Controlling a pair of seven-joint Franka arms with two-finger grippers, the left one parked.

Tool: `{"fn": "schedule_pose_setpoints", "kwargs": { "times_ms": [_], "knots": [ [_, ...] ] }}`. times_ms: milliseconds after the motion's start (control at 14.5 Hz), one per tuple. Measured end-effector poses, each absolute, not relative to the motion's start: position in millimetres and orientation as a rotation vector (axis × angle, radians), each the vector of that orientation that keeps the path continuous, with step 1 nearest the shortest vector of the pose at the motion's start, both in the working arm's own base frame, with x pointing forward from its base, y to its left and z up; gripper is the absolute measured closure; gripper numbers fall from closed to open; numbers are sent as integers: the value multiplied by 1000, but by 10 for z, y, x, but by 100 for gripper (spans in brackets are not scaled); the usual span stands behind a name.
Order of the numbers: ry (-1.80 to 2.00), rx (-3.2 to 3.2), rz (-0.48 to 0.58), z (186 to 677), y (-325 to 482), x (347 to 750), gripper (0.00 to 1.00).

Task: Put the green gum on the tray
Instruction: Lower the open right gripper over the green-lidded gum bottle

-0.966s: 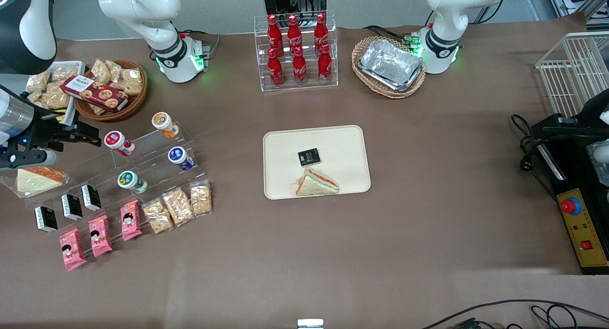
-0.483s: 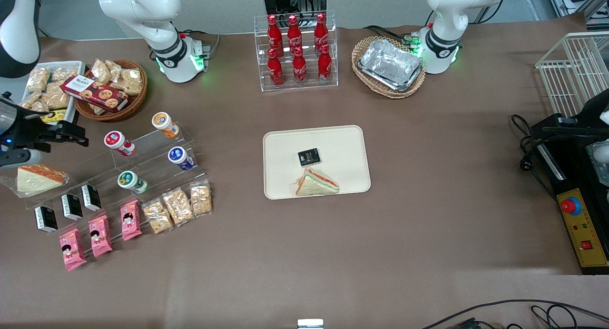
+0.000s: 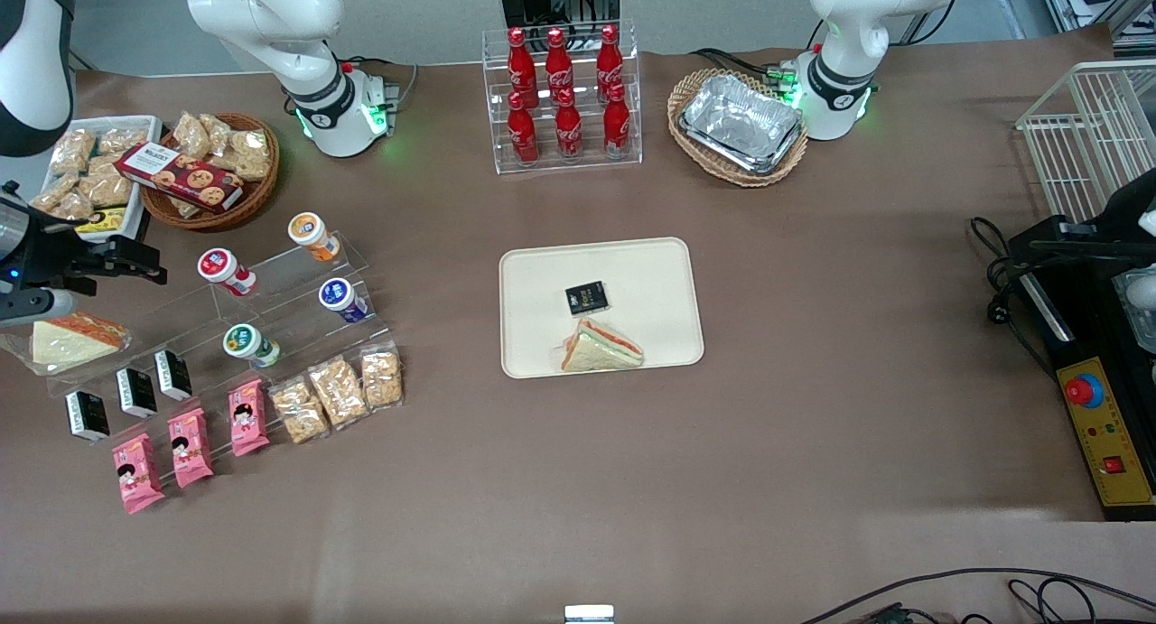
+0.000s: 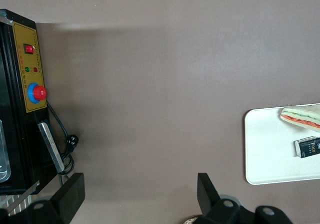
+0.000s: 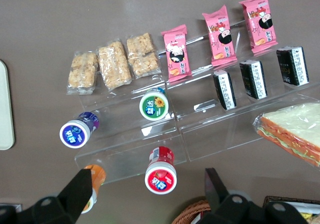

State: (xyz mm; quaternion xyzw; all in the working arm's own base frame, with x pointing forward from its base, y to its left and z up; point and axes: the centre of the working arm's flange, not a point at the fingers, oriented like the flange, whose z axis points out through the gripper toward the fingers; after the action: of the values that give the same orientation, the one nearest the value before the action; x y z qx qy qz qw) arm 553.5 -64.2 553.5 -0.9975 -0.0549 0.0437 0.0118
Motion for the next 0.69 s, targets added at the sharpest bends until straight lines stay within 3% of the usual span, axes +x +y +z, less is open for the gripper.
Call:
{"fn": "schedule_pose_setpoints", "kwargs": {
  "times_ms": [207, 690],
  "knots": [
    [-182, -3110, 139, 5275, -606, 5585, 0],
    [-174, -3121, 85, 4138, -628, 5670, 0]
  ]
}}
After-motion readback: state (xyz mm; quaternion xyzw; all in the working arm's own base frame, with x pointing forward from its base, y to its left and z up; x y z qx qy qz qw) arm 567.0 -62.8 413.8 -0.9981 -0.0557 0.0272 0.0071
